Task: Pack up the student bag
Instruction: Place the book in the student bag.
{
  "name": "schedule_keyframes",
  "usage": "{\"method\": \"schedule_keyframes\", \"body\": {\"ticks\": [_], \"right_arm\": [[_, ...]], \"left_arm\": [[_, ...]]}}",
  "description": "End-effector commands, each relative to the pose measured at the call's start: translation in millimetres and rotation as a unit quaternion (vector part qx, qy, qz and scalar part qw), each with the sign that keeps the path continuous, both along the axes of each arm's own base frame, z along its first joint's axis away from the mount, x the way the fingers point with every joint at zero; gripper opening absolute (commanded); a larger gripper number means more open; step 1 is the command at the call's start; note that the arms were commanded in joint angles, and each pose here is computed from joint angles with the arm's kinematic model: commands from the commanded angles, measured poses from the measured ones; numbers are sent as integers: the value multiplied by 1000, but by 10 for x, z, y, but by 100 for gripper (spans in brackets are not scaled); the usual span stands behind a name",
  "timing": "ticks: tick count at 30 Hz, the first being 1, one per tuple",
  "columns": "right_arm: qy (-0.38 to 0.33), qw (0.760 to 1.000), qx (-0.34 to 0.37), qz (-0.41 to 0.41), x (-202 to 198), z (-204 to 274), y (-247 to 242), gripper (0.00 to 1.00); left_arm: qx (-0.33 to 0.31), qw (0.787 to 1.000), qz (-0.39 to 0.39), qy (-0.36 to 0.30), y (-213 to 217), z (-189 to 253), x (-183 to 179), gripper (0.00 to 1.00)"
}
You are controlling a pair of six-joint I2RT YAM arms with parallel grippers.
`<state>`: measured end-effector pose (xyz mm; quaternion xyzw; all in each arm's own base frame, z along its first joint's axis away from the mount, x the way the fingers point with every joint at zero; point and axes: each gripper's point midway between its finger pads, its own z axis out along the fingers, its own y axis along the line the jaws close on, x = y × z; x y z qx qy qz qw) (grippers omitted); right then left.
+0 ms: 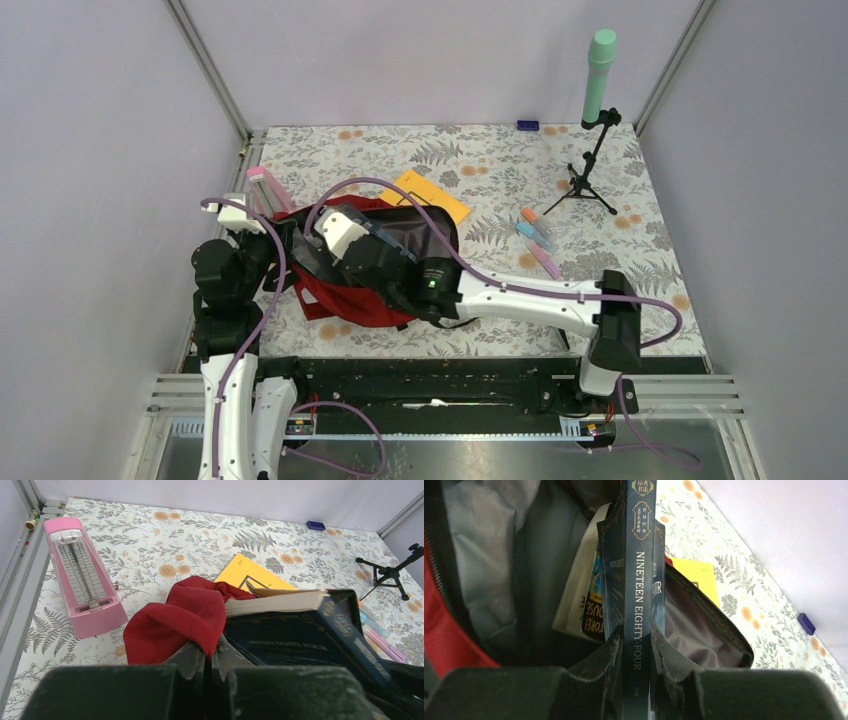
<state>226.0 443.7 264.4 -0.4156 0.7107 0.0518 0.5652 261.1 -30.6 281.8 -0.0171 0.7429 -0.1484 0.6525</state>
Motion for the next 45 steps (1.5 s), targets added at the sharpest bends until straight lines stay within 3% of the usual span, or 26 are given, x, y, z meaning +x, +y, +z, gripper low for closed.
{"method": "schedule_keyframes", "body": {"ticks": [1,7,14,18,30,34,45], "right_arm": [[-57,997,26,-52,193,424,51,0],[-34,998,48,-21,185,413,398,0],[-10,992,125,3,188,746,756,0],[-11,994,110,-8,264,560,883,0],[-45,993,49,-99,773,56,224,0],[-53,993,44,-91,827,-29,159,0],[69,995,76,-19,431,-522,684,0]], "left_arm": [[12,997,-2,-76,-5,391,17,0],[6,997,-12,-81,-44,417,10,0],[6,996,-20,-82,-70,415,-2,0],[7,996,-21,-83,-73,419,-5,0],[11,996,-23,-83,-78,417,-3,0],[10,996,-25,-83,-82,417,-2,0],[9,996,-27,-84,-89,426,2,0]]}}
